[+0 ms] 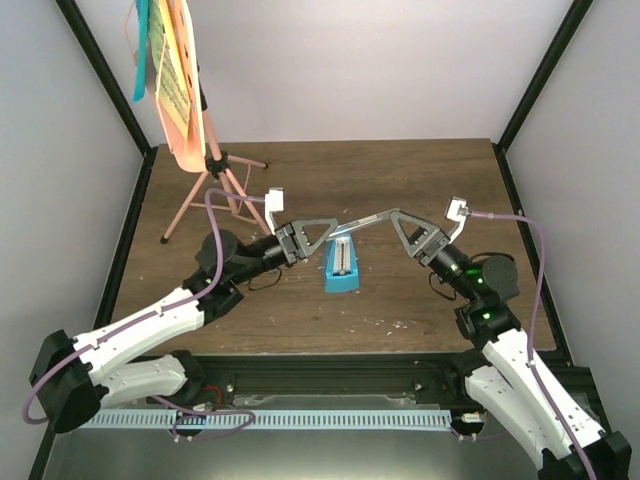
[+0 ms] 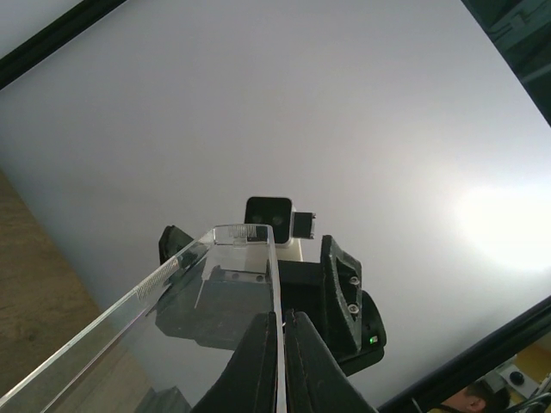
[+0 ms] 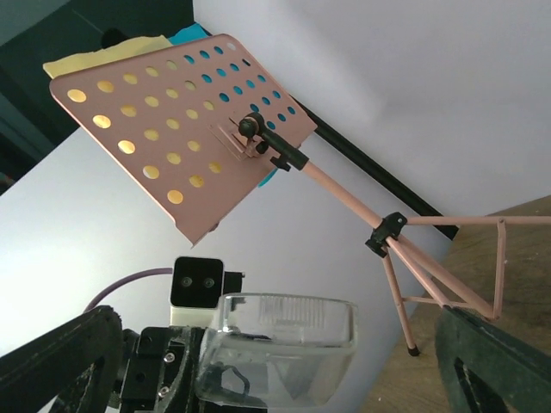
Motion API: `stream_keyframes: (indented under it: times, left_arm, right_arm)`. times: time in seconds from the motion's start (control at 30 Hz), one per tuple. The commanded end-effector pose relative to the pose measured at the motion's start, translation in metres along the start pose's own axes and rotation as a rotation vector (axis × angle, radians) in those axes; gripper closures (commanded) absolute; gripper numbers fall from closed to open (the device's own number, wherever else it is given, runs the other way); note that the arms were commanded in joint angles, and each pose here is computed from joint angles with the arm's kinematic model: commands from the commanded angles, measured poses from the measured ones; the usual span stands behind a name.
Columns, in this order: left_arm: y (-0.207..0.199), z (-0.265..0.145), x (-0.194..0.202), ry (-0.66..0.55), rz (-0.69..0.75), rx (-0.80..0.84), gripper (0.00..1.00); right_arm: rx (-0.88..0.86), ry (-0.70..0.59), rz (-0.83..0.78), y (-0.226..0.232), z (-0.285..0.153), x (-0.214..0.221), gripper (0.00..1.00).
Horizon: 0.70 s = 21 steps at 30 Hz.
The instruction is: Pack up the instrument practice props
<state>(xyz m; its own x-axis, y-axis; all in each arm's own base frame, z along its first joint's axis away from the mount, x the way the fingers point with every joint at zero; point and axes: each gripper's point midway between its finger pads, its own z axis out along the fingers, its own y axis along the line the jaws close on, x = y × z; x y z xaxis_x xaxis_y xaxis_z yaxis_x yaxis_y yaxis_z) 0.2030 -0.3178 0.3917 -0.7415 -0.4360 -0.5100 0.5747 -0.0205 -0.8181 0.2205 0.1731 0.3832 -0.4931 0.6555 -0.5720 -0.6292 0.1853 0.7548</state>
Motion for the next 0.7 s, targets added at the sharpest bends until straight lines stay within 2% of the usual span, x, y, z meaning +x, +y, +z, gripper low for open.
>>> stream_keyframes:
  times: [0.0,0.33,0.53,0.67]
  left_arm:
    - [-0.015,0.006,-0.007,-0.022,0.018,0.044,1.00]
    - [-0.017,0.008,-0.006,-0.009,0.024,0.046,1.00]
    - [-0.016,0.008,-0.005,-0.003,0.024,0.042,1.00]
    - [-0.015,0.008,-0.004,-0.001,0.026,0.040,1.00]
  right_arm:
    - [-0.064,-0.038,0.052,0.011,-0.002,-0.005,0.03]
    - [-0.088,-0.020,0.053,0.013,0.006,0.001,0.26]
    - [-0.076,-0.029,0.059,0.009,0.009,0.000,0.29]
    - [-0.074,-0.035,0.061,0.009,0.010,-0.002,0.36]
